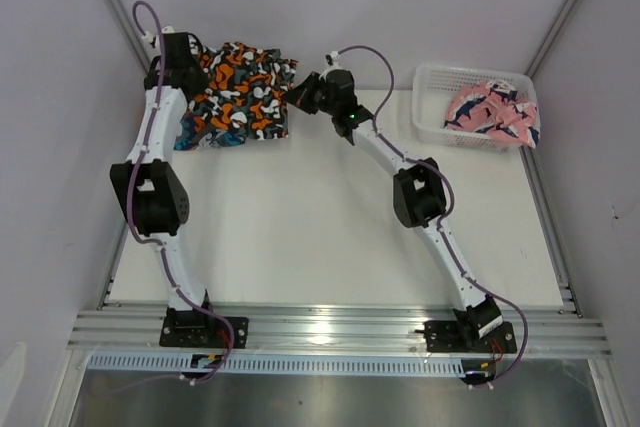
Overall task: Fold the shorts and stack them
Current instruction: Neatly place the folded shorts to the corner
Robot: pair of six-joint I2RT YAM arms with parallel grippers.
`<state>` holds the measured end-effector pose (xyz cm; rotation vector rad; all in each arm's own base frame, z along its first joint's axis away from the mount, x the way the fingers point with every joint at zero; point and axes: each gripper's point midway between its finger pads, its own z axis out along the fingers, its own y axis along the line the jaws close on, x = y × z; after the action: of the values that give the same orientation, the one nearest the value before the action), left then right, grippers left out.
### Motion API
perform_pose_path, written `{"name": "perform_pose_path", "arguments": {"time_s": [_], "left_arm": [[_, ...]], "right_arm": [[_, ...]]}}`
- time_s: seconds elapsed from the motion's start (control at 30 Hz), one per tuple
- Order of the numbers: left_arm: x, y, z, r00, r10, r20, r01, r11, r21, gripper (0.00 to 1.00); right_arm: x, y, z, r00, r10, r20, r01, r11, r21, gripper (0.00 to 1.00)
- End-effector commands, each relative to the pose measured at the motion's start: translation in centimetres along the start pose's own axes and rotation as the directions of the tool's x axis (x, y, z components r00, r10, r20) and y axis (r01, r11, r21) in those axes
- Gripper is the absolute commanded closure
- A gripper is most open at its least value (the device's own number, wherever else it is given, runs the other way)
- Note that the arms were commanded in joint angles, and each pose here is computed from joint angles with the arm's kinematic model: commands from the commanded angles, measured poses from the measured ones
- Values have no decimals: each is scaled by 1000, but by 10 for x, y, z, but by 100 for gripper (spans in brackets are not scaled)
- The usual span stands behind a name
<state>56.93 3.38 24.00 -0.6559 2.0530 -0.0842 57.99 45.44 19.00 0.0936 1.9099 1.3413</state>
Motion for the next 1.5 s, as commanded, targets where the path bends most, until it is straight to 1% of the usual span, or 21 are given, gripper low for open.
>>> {"name": "perform_pose_path", "arguments": {"time_s": [0.0, 0.03, 0.07, 0.13, 0.2, 0.23, 0.3, 0.37, 0.47, 0.6, 0.63, 0.7, 0.73, 0.8, 1.17, 1.23, 1.27, 1.3, 1.37, 1.4, 1.47], "left_arm": [[-39, 14, -1, 990, -81, 115, 84, 996, -22, 100], [-45, 18, 0, 987, -93, 129, 96, 995, -15, 100], [-46, 21, 2, 986, -100, 130, 104, 994, -19, 100], [-55, 25, 0, 983, -110, 150, 115, 993, -26, 100], [-62, 27, -2, 979, -111, 171, 118, 992, -33, 100], [-62, 29, 1, 981, -101, 167, 109, 993, -40, 100], [-78, 32, -1, 976, -105, 193, 115, 992, -42, 100], [-74, 39, 10, 980, -96, 173, 107, 993, -57, 100], [-81, 45, 16, 976, -95, 198, 109, 992, -61, 100], [-89, 57, 22, 967, -106, 232, 127, 988, -82, 100], [-91, 60, 22, 964, -108, 245, 134, 987, -92, 100], [-93, 65, 26, 961, -116, 252, 144, 985, -96, 100], [-93, 67, 28, 959, -123, 255, 153, 983, -101, 100], [-93, 69, 32, 958, -127, 257, 157, 982, -101, 100], [-102, 82, 42, 944, -141, 298, 182, 977, -115, 100], [-102, 85, 48, 940, -153, 304, 195, 974, -112, 100], [-98, 91, 57, 942, -158, 296, 201, 972, -123, 100], [-99, 91, 61, 939, -170, 300, 213, 970, -118, 100], [-98, 99, 70, 937, -183, 297, 228, 965, -127, 100], [-92, 105, 83, 938, -191, 288, 238, 962, -137, 100], [-88, 114, 94, 938, -200, 282, 247, 959, -141, 100]], "right_arm": [[-26, 72, 10, 977, 55, 208, -2, 970, -245, 100], [-20, 86, 13, 969, 72, 235, -3, 959, -283, 100], [-26, 90, 15, 953, 92, 290, -5, 959, -284, 100], [-22, 91, 21, 925, 149, 350, -41, 954, -296, 100], [-17, 88, 25, 908, 188, 376, -65, 947, -315, 100], [-20, 92, 25, 881, 220, 418, -83, 944, -320, 100], [-16, 88, 28, 867, 236, 440, -93, 942, -322, 100], [-17, 88, 27, 843, 248, 477, -93, 941, -325, 100], [-22, 86, 25, 806, 270, 527, -98, 938, -331, 100], [-26, 70, 25, 757, 288, 587, -115, 942, -314, 100], [-25, 57, 27, 739, 295, 606, -132, 945, -299, 100], [-27, 54, 26, 717, 313, 623, -144, 941, -307, 100], [-25, 43, 27, 704, 318, 635, -158, 942, -297, 100], [-25, 37, 27, 685, 326, 651, -172, 942, -290, 100], [-12, 30, 29, 652, 295, 699, -174, 955, -242, 100], [-13, 24, 29, 643, 297, 706, -191, 955, -227, 90], [-14, 20, 30, 641, 298, 707, -196, 955, -225, 84], [-16, 17, 30, 646, 303, 701, -200, 953, -228, 76], [-23, 6, 29, 645, 315, 696, -209, 949, -236, 75], [-24, 4, 29, 653, 319, 687, -210, 948, -240, 76], [-30, -6, 28, 654, 317, 687, -210, 948, -238, 77]]}}
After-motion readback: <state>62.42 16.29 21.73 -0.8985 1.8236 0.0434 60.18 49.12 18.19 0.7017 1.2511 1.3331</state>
